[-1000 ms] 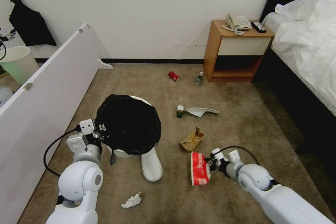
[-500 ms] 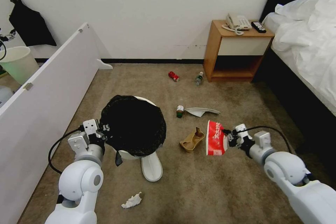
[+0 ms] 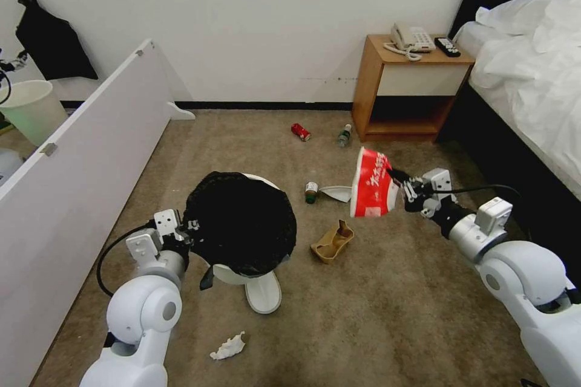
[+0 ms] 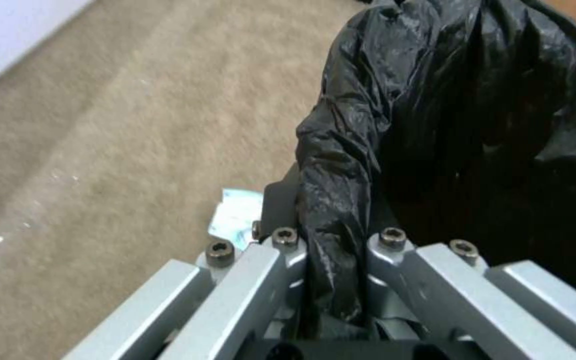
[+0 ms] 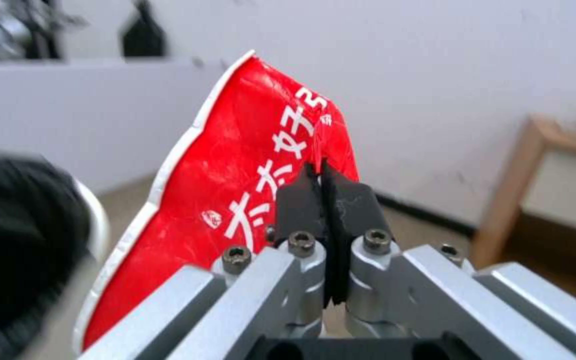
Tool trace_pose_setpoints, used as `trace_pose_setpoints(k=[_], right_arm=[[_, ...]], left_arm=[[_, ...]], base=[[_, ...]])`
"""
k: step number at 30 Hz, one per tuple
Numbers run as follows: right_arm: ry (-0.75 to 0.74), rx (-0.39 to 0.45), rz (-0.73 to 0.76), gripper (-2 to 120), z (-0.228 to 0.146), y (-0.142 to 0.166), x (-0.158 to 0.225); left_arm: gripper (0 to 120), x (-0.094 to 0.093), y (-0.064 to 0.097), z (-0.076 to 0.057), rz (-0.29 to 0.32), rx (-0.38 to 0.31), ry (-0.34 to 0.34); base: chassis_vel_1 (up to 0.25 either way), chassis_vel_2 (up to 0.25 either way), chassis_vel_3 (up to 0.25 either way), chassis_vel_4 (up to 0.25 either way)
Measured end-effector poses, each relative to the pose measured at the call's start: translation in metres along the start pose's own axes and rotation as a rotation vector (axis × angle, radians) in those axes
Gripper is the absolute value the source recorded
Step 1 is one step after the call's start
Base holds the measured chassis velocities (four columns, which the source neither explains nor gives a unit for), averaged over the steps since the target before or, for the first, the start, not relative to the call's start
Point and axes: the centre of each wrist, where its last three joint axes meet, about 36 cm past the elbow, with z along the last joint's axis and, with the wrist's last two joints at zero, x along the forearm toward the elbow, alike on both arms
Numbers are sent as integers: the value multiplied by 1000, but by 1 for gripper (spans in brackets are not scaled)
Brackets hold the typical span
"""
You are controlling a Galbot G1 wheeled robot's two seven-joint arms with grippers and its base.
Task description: Pick up the trash bin, then pick up the garbage from the floor and place it into the trash bin.
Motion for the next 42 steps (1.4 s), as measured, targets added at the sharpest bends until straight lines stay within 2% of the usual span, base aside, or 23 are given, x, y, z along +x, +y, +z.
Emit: trace_pose_setpoints(k=[10, 13, 18, 21, 22, 26, 28, 29, 33, 34, 37, 42], right_arm=[[-209, 5, -133, 0, -21, 6, -4], [-223, 4, -151, 0, -24, 7, -4], [-273, 4, -240, 0, -39, 13, -2], [-274, 4, -256, 0, -40, 13, -2], [-271, 4, -274, 0, -40, 14, -2], [-265, 1, -289, 0, -38, 15, -1], [-256, -2, -299, 0, -36, 15, -1], [-256, -2, -299, 0, -36, 15, -1], [-235, -9, -304, 0, -31, 17, 1], [-235, -9, -304, 0, -31, 17, 1], [-205, -12, -310, 0, -25, 19, 3], [-184, -13, -309, 0, -20, 20, 6]], left_arm=[[4, -9, -18, 13, 76, 30, 74], [4, -10, -20, 13, 81, 33, 80], [4, -21, -32, 15, 132, 61, 123], [4, -25, -35, 15, 146, 63, 125], [4, -30, -39, 13, 171, 71, 125], [4, -35, -46, 9, 207, 87, 126], [4, -43, -56, 6, 252, 106, 129], [4, -43, -56, 6, 252, 106, 129], [4, -53, -74, 2, 317, 121, 133], [4, -53, -74, 2, 317, 121, 133], [4, -56, -93, -4, 378, 137, 127], [4, -54, -108, -7, 433, 151, 142]], base=[[0, 0, 0, 0], [0, 0, 0, 0], [0, 0, 0, 0], [0, 0, 0, 0], [0, 0, 0, 0], [0, 0, 0, 0], [0, 0, 0, 0], [0, 0, 0, 0], [0, 0, 0, 0], [0, 0, 0, 0], [0, 0, 0, 0], [0, 0, 0, 0]])
